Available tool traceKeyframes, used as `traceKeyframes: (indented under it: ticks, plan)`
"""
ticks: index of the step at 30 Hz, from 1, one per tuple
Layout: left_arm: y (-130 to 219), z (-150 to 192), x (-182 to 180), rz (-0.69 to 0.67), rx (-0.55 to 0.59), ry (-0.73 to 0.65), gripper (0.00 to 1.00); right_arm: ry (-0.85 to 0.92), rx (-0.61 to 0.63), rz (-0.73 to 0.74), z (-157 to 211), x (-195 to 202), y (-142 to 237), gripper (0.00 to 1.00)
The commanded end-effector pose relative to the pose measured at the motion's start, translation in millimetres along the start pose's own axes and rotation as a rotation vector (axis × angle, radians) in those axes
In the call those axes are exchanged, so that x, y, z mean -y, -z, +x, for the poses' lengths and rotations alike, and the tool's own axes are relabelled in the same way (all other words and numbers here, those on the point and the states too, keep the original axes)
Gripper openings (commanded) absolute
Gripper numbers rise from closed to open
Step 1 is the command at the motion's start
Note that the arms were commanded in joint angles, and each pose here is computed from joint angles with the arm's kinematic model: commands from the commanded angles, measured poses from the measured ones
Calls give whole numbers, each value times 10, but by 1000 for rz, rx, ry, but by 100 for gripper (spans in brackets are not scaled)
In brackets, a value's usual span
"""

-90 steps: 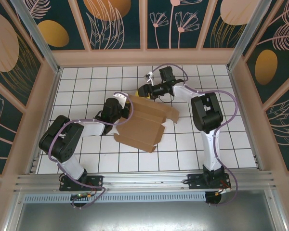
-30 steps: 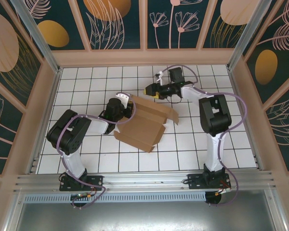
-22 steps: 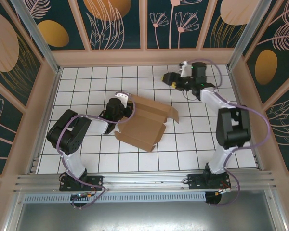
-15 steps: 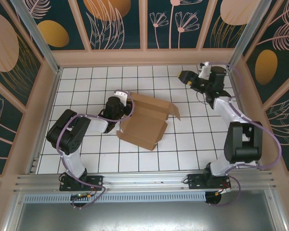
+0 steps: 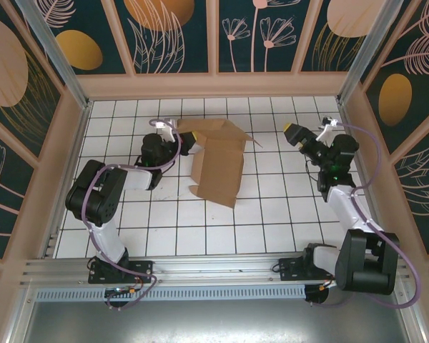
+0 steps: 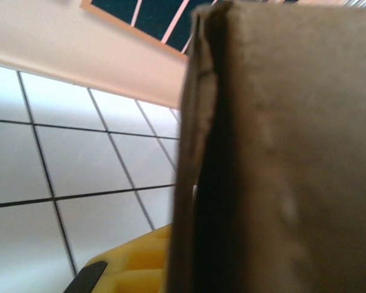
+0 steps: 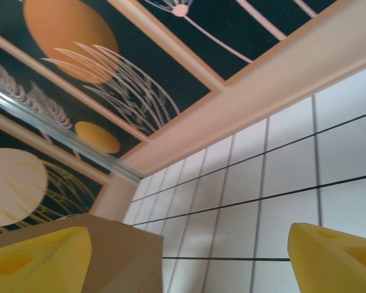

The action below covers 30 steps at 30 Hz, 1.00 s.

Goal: Fold the paper box

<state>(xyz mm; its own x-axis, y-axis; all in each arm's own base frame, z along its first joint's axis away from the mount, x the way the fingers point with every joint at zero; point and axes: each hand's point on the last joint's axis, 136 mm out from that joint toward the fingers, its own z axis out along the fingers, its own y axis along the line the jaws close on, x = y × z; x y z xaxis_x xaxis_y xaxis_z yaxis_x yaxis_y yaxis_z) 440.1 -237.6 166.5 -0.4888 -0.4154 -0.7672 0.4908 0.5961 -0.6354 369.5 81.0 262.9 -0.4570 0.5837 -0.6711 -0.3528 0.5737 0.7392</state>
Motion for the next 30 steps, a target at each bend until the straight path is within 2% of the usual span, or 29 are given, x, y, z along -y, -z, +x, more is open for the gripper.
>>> traceKeyframes:
  ticks: [1, 6, 14, 23, 30]
  plan:
    - [-53, -228, 256, 122, 45, 78, 0, -13, -21, -160, 148, -331, -16, 82]
    - [-138, -301, 334, 176, 42, 177, 0, 2, -101, -271, 451, -677, -197, 78]
    - [-204, -325, 226, 127, 55, 212, 0, -25, -173, -417, 655, -1081, -375, 66]
    - [-229, -274, 100, 74, 51, 182, 0, -13, -187, -459, 709, -1287, -465, 55]
    - [-263, -232, 43, 59, 44, 173, 0, -22, -190, -432, 718, -1278, -578, 56]
